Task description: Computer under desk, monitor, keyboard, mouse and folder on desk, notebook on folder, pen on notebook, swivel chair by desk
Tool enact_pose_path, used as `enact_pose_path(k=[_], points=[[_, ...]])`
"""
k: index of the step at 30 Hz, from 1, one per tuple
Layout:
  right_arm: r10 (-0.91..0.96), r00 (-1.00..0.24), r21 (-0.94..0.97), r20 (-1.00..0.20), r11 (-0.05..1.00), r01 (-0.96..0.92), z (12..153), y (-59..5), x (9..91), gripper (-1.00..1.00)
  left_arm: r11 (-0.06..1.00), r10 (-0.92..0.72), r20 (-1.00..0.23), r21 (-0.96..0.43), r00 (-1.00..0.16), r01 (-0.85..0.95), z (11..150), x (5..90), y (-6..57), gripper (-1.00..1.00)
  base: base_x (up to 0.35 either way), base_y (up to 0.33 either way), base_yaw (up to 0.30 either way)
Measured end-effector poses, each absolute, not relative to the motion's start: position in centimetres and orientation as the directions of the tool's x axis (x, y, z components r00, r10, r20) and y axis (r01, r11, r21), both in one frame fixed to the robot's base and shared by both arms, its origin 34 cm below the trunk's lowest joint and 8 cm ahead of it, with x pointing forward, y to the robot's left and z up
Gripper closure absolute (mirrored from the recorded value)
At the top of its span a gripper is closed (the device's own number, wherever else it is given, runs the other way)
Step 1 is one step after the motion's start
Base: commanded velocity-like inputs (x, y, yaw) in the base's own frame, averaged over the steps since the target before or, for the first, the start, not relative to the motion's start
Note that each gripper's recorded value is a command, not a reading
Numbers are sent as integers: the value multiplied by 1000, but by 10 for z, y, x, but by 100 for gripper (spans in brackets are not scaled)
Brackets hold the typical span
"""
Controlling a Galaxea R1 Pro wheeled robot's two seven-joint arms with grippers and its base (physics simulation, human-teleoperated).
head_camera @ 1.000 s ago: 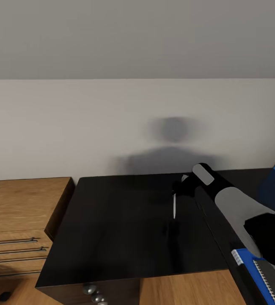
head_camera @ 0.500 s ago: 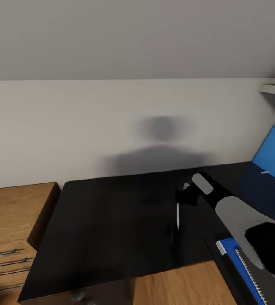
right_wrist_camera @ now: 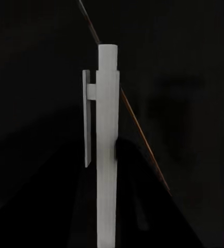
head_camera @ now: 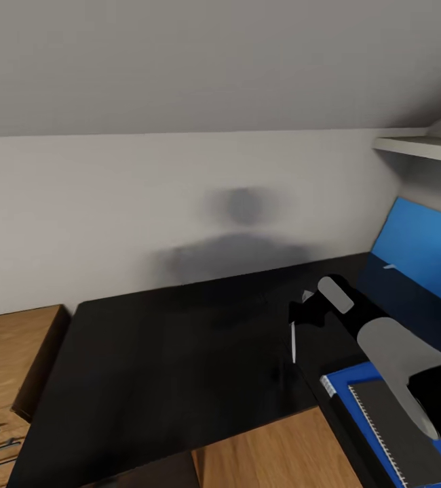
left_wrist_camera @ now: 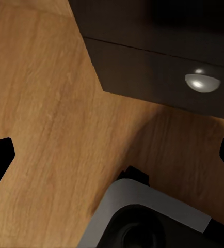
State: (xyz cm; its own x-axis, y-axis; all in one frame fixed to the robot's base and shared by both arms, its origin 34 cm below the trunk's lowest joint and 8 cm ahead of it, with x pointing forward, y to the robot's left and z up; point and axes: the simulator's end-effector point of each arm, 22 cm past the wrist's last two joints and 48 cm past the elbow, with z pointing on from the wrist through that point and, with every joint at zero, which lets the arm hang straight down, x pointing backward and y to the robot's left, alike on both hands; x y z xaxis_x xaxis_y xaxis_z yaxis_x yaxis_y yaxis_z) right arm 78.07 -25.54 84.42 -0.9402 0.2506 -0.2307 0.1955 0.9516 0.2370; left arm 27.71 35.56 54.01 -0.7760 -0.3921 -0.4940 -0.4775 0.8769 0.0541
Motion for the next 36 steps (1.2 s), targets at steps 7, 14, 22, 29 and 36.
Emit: enact_pose_path(k=[7,14,22,29,36], points=[[239,-939,241,-248,954,179,848,-253,782,100,875,-395,-495,53,-774,-481,540,277,355,-100,0,0,-36],[224,-940,247,-259,956,159,851,-245,781,100,874,-397,-494,52,-774,-482,543,277,354,-100,0,0,-5],[217,-939,260,-267,954,147,867,-240,782,100,874,-397,-495,54,-773,-484,554,275,356,-100,0,0,0],[215,-939,264,-270,954,143,877,-238,782,100,873,-397,-494,55,-774,-484,563,274,356,-100,0,0,0],[216,-938,266,-270,953,143,886,-238,781,100,874,-397,-492,55,-775,-483,571,272,355,-100,-41,0,0]])
